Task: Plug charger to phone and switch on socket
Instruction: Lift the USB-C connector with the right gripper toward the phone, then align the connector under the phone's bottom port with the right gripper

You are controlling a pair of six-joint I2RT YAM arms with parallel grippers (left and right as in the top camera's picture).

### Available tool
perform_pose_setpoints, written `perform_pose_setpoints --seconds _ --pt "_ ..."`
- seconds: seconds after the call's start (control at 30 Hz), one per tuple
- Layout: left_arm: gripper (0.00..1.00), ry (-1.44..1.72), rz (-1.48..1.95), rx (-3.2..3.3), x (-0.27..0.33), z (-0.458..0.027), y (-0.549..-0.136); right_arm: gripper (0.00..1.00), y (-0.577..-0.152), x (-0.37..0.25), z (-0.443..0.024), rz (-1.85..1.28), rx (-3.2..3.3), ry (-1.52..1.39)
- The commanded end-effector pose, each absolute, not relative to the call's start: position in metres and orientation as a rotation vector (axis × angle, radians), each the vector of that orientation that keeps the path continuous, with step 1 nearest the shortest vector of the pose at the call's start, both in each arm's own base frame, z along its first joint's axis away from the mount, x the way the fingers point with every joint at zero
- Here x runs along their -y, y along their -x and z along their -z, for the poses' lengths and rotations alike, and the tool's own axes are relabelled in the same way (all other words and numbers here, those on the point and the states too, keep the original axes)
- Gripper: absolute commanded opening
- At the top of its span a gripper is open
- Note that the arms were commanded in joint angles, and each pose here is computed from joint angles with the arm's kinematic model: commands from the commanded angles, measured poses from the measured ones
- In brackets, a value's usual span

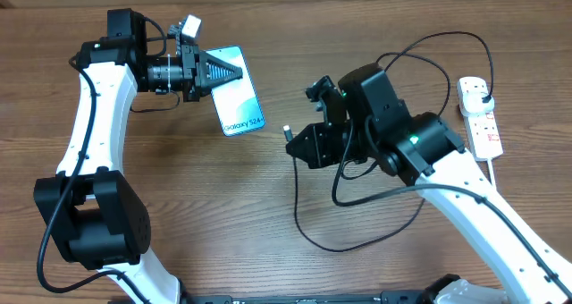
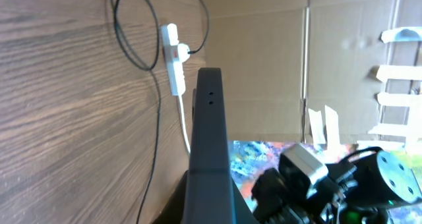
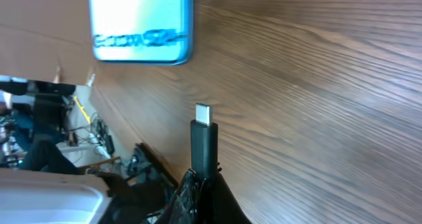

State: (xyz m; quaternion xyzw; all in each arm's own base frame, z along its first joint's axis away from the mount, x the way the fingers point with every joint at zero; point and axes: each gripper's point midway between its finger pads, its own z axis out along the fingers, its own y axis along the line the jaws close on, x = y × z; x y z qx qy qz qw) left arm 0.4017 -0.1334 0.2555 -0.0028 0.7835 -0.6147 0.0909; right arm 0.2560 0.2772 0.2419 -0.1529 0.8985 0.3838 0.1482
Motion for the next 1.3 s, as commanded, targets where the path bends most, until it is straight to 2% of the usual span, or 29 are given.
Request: perform_pose_setpoints --seconds 0.0,0.43,1.27 --pt "0.04 -0.127 1.953 -2.161 0.141 -0.288 -0.397 0.04 -0.243 -0.289 -0.261 -1.172 -2.542 0.429" --pt "0.04 -0.04 2.133 -2.123 0.141 -0.308 -0.399 0.04 -0.242 -0.316 -0.278 -1.247 -2.447 0.459" --pt "0.04 0.021 2.091 -2.18 0.141 -0.301 -0.404 0.04 -0.258 -0.322 -0.267 -1.241 -2.48 0.349"
